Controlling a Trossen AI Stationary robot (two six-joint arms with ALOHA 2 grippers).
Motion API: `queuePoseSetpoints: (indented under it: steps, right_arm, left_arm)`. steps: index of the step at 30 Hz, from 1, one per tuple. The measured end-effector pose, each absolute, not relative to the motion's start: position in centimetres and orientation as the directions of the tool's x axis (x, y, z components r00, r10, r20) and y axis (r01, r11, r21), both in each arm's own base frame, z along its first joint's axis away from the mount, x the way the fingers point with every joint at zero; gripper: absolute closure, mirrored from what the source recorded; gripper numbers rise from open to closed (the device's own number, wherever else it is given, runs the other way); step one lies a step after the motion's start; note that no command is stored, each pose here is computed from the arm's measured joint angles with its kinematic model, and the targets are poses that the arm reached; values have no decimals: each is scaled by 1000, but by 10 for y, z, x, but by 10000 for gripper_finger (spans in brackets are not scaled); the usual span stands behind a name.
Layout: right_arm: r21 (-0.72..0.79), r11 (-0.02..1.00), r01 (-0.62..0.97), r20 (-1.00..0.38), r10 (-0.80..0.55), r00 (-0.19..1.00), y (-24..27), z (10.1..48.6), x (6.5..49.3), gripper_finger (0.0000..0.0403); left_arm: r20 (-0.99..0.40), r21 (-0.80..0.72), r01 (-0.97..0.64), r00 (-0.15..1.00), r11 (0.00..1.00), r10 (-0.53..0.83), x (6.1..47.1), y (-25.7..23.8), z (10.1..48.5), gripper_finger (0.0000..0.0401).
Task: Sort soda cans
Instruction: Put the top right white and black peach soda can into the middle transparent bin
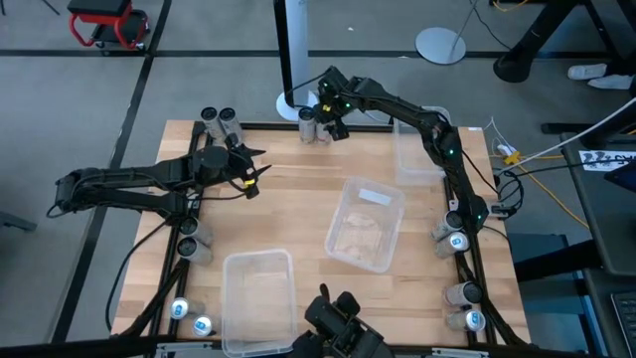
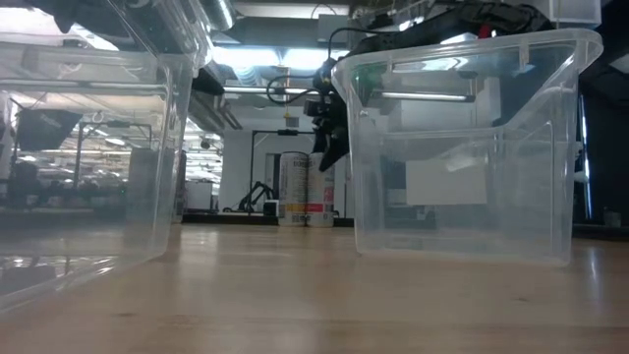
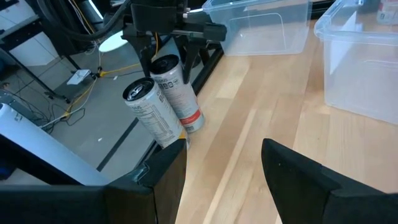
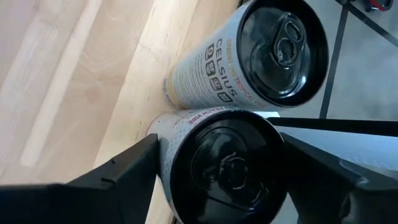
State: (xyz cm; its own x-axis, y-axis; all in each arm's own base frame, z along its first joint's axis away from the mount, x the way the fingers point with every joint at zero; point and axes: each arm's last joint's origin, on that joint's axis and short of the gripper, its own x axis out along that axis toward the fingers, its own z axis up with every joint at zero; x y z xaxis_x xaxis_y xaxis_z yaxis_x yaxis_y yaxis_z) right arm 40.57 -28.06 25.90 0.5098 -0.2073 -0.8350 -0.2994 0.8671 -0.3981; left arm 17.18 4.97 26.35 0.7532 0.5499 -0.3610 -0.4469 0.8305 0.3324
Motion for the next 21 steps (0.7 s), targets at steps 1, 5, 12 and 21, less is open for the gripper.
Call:
queuePoseSetpoints:
  steps: [1, 5, 12, 21]
  right_arm:
    - [-396, 867, -303, -837, -205, 508, -279, 259, 406, 109]
    - [-392, 869, -302, -839, -203, 505, -278, 259, 406, 101]
    - [-398, 870, -292, -843, -222, 490, -278, 259, 406, 73]
    - [-394, 873, -289, -850, -227, 475, -276, 249, 413, 75]
  left_arm:
    - [-361, 332, -447, 753, 831, 550, 172, 50, 263, 203]
    - [-361, 332, -447, 754, 831, 550, 172, 50, 263, 203]
    - [-360, 332, -447, 754, 831, 550, 172, 50, 264, 203]
    - [-361, 335, -444, 754, 831, 548, 172, 50, 264, 203]
